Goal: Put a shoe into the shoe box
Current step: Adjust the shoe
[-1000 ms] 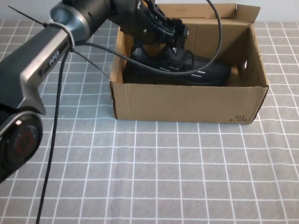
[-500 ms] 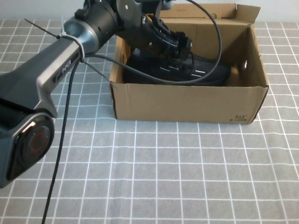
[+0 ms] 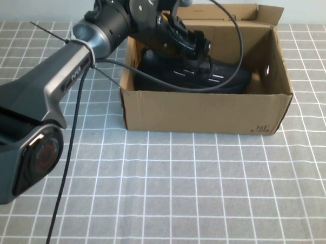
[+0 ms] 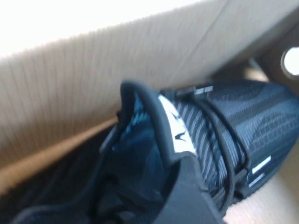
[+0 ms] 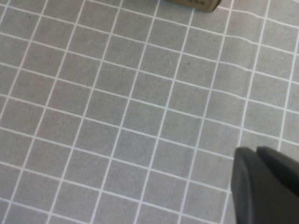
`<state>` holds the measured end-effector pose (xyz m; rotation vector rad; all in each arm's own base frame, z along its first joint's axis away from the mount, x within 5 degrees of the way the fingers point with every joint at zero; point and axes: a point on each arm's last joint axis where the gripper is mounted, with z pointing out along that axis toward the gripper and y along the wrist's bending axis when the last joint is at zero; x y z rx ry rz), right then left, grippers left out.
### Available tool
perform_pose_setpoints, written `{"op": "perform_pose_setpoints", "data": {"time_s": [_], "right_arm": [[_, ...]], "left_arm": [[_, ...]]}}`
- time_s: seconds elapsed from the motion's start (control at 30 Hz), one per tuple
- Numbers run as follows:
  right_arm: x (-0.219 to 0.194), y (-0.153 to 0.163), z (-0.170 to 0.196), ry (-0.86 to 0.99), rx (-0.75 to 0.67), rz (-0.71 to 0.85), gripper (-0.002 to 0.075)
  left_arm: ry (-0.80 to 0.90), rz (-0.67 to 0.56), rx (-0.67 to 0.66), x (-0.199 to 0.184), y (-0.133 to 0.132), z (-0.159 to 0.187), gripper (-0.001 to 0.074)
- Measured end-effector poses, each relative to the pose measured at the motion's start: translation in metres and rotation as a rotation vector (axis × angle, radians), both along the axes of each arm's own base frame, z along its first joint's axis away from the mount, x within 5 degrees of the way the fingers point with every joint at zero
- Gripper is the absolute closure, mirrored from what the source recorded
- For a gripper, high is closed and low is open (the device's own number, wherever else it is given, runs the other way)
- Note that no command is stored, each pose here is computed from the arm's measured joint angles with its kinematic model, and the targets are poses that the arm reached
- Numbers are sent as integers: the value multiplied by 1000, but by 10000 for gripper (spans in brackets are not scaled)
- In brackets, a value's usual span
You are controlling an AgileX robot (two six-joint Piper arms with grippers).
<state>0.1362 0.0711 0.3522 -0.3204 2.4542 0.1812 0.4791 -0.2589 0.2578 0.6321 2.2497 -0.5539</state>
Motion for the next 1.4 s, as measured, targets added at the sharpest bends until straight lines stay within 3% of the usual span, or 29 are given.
{"op": "perform_pose_setpoints", "data": {"time_s": [0.33, 0.73, 1.17, 1.4], "right_arm": [[1, 1, 1, -15, 11, 3, 742], [1, 1, 1, -18, 13, 4, 742], [1, 1, 1, -16, 12, 4, 742], [1, 1, 1, -17, 15, 4, 742]], "left_arm": [[-85, 14, 129, 3, 10, 13, 283], [-91, 46, 28, 6, 5, 16, 283], [-53, 24, 56, 10, 2, -7, 284], [25, 8, 39, 9, -2, -23, 328]]}}
